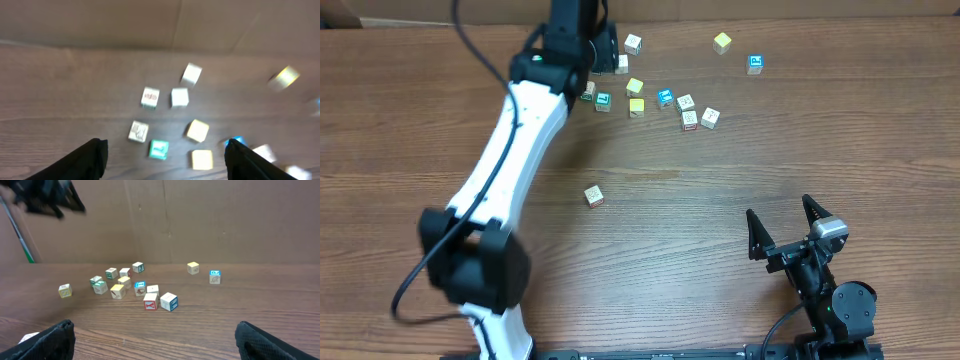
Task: Form a circle
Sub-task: 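Move the left gripper to the green-bordered 7 block and grasp it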
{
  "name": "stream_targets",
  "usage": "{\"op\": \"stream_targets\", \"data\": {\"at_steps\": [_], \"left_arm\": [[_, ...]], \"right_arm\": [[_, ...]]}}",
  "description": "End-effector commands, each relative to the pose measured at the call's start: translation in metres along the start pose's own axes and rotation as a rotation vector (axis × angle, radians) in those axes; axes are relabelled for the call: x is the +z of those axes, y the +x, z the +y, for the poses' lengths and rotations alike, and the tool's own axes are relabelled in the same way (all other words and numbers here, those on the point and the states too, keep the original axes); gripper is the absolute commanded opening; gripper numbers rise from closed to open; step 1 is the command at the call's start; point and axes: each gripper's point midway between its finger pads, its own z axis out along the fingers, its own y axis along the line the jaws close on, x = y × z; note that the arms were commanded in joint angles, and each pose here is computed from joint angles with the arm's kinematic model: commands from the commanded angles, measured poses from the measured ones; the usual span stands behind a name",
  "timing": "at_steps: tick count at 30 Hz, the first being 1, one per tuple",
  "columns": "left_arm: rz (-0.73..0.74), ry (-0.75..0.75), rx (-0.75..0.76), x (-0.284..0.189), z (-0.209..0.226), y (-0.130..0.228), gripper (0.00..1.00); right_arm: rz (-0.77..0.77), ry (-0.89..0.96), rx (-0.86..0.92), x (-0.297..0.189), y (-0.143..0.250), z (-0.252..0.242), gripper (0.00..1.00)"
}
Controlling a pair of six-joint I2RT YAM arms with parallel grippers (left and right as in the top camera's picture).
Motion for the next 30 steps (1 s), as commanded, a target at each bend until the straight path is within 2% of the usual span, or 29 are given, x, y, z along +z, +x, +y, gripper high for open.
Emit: {"op": "stream_targets", "data": {"at_steps": [1,5,8,12,14,15,20,22,28,30], "left_arm": [[0.096,-0.015,0.099,0.05,0.002,0.035,0.79],[0.163,-0.003,0.128,0.081,-0.001,0.064,0.81],[0.206,0.014,0.131,0.095,-0.004,0.081,0.77],[0.245,0.057,0.129,0.103,-0.011,0.095,0.59],[0.269,0.052,0.132,0.105,-0.009,0.102,0.47],[0.277,0.05,0.133,0.107,-0.009,0.106,0.44],[0.33,0.036,0.141,0.118,-0.005,0.126,0.46],[0.345,0.029,0.143,0.124,-0.003,0.133,0.5],[0.333,0.016,0.144,0.132,-0.001,0.135,0.6],[0.321,0.016,0.143,0.133,-0.002,0.132,0.6]], "right_arm": [[-0.004,0.006,-0.005,0.0,0.002,-0.002,1.0],[-0.003,0.007,-0.005,0.0,0.002,-0.002,1.0],[-0.003,0.007,-0.005,0.0,0.002,-0.002,1.0],[-0.003,0.007,-0.005,0.0,0.002,-0.002,1.0],[-0.004,0.006,-0.005,0.0,0.002,-0.002,1.0],[-0.003,0.007,-0.005,0.0,0.002,-0.002,1.0],[-0.003,0.007,-0.005,0.0,0.002,-0.002,1.0],[-0.004,0.006,-0.005,0.0,0.002,-0.002,1.0],[-0.004,0.006,-0.005,0.0,0.002,-0.002,1.0],[-0.003,0.007,-0.005,0.0,0.002,-0.002,1.0]]}}
